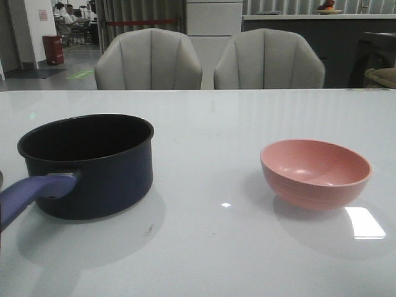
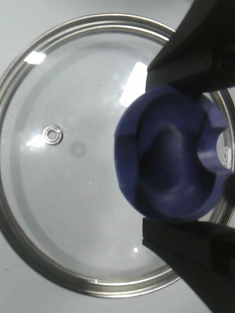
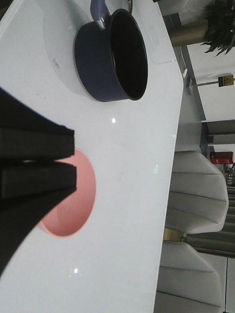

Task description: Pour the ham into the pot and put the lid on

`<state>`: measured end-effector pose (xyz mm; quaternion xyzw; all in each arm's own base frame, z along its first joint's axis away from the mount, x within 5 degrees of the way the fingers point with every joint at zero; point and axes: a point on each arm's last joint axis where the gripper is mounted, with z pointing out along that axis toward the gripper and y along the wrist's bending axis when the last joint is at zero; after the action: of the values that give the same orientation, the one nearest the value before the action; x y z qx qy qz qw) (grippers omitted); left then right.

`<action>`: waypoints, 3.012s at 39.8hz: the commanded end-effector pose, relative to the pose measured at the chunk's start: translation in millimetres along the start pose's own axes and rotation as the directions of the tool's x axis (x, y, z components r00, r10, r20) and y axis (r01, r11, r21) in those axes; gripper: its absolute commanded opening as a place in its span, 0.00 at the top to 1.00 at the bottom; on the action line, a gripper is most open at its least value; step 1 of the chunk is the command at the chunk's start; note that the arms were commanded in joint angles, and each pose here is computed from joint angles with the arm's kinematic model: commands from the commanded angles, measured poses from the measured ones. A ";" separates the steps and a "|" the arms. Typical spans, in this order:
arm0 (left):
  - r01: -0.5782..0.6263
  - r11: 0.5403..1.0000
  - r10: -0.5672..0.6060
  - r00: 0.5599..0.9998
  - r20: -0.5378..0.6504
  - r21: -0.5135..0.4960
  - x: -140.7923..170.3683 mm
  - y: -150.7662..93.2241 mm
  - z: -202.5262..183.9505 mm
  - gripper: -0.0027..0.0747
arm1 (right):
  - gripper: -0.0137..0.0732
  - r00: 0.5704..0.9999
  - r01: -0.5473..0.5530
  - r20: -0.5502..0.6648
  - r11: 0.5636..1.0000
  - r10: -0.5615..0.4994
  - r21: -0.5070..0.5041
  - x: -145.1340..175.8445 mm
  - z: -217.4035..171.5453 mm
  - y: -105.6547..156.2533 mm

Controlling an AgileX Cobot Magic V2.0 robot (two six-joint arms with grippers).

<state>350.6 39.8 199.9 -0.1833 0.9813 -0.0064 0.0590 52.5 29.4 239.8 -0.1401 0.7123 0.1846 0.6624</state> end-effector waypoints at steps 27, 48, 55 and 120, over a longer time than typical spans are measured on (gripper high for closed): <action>-0.333 0.940 0.282 0.880 0.383 0.075 -7.3 -84.1 -169.6 0.61 | 0.66 0.997 0.001 0.083 1.000 -0.002 0.023 -14.1 -0.9 -1.5; -0.584 0.808 0.552 0.796 0.246 0.078 43.5 -169.5 -143.1 0.61 | 0.66 0.997 0.001 0.083 1.000 -0.002 0.023 -14.1 -0.9 -1.5; -0.591 0.801 0.564 0.798 0.214 0.093 43.9 -178.0 -130.7 0.61 | 0.66 0.997 0.001 0.083 1.000 -0.002 0.023 -14.1 -0.9 -1.5; -0.598 0.797 0.542 0.772 0.331 0.088 49.0 -169.2 -171.7 0.26 | 0.66 0.997 0.001 0.083 1.000 -0.002 0.023 -14.1 -0.9 -1.5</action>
<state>369.7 -146.5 322.8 0.1301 0.9764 -0.0520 0.1643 52.6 29.4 239.0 -0.1403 0.7133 0.1845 0.6614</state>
